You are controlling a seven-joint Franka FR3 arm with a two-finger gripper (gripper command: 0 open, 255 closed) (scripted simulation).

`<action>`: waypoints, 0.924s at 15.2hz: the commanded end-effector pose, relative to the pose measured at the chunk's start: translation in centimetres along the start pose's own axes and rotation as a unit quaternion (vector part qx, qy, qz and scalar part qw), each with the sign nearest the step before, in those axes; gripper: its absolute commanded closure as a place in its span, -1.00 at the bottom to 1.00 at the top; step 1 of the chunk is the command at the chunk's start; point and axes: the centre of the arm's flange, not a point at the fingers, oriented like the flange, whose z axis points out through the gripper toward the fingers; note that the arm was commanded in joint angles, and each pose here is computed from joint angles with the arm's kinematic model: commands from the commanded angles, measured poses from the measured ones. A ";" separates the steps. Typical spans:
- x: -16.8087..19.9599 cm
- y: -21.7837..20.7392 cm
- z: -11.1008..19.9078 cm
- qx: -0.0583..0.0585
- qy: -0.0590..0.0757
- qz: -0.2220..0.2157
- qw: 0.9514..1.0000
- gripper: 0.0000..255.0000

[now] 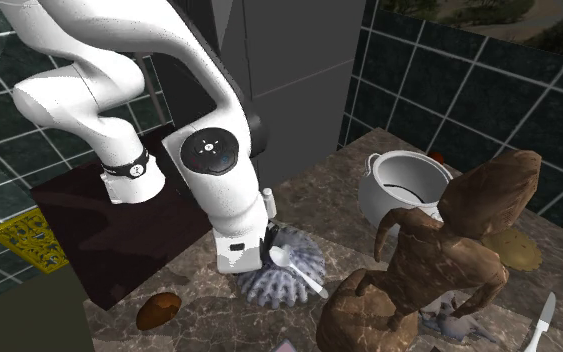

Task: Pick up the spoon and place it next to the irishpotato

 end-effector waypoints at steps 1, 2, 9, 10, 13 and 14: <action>0.0 0.0 0.0 0.000 0.000 0.000 1.000 1.00; 0.0 0.0 0.0 0.000 0.000 0.000 1.000 -1.00; 5.9 -9.7 4.0 -0.116 -0.066 0.052 0.990 -1.00; 5.8 -9.5 4.5 -0.116 -0.066 0.052 0.990 -1.00; 5.6 -9.2 6.0 -0.116 -0.066 0.052 0.990 -1.00; 5.5 -9.1 6.5 -0.116 -0.066 0.052 0.990 -1.00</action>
